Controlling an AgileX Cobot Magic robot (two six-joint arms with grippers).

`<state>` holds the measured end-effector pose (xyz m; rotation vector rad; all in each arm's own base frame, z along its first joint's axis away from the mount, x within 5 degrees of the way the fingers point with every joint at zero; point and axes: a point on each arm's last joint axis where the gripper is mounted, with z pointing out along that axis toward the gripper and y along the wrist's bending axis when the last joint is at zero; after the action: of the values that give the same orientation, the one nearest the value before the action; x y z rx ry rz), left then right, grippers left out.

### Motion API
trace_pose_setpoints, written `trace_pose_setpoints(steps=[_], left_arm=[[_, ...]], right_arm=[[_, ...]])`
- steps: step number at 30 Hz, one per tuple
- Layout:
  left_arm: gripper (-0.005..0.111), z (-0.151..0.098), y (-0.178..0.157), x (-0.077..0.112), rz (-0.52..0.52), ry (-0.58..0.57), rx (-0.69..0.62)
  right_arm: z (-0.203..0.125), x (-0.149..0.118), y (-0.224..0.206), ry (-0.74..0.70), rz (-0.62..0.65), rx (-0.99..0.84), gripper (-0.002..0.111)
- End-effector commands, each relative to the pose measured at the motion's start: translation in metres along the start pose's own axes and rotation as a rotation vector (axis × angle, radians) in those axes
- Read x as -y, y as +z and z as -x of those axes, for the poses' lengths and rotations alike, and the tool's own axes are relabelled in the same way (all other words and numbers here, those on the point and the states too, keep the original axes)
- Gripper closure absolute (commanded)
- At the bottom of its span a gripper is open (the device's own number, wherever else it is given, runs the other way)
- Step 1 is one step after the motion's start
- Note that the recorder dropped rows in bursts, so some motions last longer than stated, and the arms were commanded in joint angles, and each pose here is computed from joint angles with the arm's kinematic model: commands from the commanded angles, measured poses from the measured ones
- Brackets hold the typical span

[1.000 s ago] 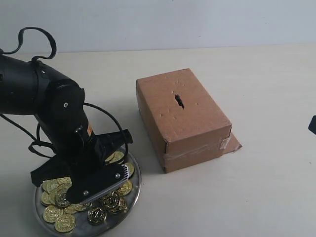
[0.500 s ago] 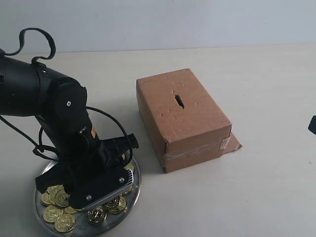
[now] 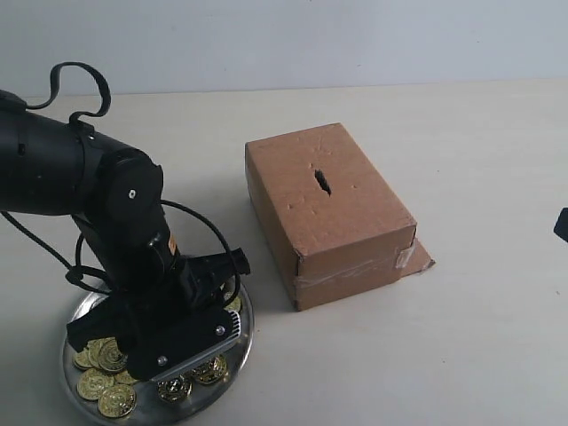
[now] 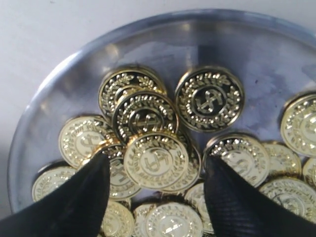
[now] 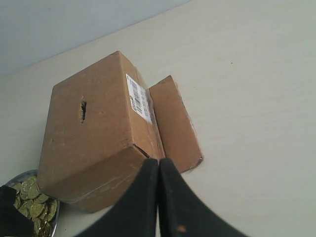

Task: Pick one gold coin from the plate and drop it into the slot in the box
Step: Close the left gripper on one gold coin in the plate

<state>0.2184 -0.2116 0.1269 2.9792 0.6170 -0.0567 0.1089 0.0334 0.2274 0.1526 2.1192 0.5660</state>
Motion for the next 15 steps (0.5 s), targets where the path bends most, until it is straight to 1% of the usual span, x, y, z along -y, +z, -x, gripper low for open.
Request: trace_pose_setpoints(steps=[1, 15], left_arm=[[0.052, 0.0014, 0.0055, -0.0033, 0.009, -0.019, 0.014], [0.053, 0.0005, 0.0066, -0.0050, 0.026, -0.026, 0.006]], right_arm=[[0.0027, -0.0005, -0.0003, -0.007, -0.001, 0.010, 0.108], [0.0027, -0.0005, -0.0003, -0.007, -0.001, 0.010, 0.108]])
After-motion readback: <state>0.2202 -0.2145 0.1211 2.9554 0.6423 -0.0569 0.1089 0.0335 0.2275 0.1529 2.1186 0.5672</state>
